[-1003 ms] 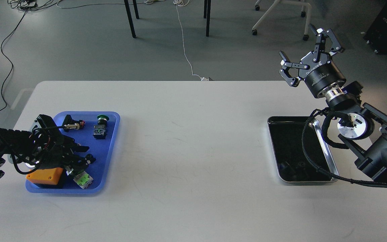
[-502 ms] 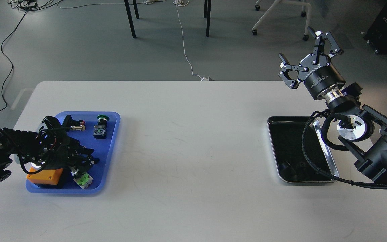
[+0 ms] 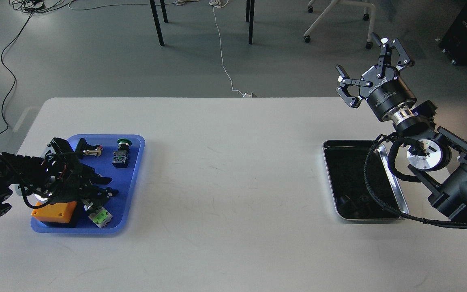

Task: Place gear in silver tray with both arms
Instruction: 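Reach the left gripper into the blue tray and grasp another black gear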

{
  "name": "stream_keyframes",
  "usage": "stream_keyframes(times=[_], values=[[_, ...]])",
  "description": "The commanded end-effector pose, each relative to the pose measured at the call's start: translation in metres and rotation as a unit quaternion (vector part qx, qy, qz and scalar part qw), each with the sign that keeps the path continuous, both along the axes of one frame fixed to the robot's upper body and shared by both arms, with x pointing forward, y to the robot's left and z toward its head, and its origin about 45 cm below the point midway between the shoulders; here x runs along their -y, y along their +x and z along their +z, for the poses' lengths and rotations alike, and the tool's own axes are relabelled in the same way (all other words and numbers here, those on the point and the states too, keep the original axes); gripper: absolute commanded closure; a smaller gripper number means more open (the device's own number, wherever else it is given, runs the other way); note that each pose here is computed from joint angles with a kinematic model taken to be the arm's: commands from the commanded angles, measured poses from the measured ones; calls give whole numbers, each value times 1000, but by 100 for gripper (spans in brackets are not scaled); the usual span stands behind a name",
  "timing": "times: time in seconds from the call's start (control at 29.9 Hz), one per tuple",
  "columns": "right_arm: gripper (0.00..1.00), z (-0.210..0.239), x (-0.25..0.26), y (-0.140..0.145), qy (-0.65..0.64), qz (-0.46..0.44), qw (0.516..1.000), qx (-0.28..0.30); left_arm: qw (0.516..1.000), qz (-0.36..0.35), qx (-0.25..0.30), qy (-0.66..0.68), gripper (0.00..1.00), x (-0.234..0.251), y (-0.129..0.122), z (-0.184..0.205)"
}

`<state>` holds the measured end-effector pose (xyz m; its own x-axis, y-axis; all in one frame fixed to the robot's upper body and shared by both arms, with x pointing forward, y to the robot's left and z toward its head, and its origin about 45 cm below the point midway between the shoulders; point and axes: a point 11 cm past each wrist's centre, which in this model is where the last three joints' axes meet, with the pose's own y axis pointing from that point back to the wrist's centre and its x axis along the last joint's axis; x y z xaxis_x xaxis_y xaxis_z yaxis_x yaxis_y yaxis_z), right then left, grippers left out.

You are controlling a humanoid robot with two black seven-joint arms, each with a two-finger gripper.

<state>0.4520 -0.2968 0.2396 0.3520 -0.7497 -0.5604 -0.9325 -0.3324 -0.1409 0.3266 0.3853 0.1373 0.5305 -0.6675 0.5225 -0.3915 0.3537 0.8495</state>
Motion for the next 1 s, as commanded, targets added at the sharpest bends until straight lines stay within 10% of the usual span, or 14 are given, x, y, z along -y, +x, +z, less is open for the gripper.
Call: stream_keyframes(times=[0.0,0.97], values=[[1,1,-1,0,0,1,1000,1,1000,2,-1,3,55,-4,-1,1],[1,0,0,0,0,0,1000,0,1000,-2,-14,8,74,-4,-8,-6]])
